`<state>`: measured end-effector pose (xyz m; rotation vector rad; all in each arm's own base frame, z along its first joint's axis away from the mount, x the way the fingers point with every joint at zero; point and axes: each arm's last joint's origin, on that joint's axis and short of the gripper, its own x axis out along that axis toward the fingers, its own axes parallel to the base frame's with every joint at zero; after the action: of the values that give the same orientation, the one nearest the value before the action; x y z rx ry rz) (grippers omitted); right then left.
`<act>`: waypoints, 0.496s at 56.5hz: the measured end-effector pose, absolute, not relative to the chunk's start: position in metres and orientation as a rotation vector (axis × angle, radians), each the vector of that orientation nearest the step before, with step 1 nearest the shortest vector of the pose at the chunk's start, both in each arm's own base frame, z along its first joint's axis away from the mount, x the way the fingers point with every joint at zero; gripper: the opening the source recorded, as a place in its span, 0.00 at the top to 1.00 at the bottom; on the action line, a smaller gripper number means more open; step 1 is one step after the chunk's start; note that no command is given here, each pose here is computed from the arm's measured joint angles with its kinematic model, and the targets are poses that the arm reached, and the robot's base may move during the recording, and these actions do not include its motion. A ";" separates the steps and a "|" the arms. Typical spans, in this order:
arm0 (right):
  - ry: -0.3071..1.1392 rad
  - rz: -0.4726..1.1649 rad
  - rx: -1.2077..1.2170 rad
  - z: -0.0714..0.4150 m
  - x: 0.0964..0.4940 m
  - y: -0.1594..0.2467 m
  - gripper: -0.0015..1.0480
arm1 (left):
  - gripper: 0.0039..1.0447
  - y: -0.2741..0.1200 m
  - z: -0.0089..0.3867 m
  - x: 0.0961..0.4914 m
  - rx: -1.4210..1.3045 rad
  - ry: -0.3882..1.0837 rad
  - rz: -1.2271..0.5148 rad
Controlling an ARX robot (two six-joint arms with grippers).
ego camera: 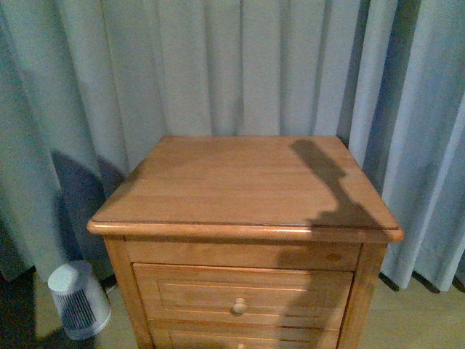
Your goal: Clean up trash
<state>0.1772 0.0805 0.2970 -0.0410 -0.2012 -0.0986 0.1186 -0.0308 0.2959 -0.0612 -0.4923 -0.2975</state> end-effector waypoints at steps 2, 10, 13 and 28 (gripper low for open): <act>-0.214 -0.110 -0.036 0.296 0.171 0.078 0.80 | 0.73 -0.031 0.296 0.119 -0.062 -0.492 -0.298; -0.266 -0.148 -0.020 0.294 0.154 0.072 0.80 | 0.73 -0.031 0.296 0.119 -0.061 -0.492 -0.298; -0.292 -0.157 -0.016 0.294 0.148 0.071 0.80 | 0.73 -0.031 0.296 0.119 -0.061 -0.492 -0.298; -0.317 -0.185 -0.027 0.289 0.139 0.066 0.80 | 0.73 -0.031 0.296 0.119 -0.061 -0.492 -0.298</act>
<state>0.1395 0.0665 0.2885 -0.0270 -0.3170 -0.1851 0.1186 -0.0308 0.2959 -0.0612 -0.4923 -0.2975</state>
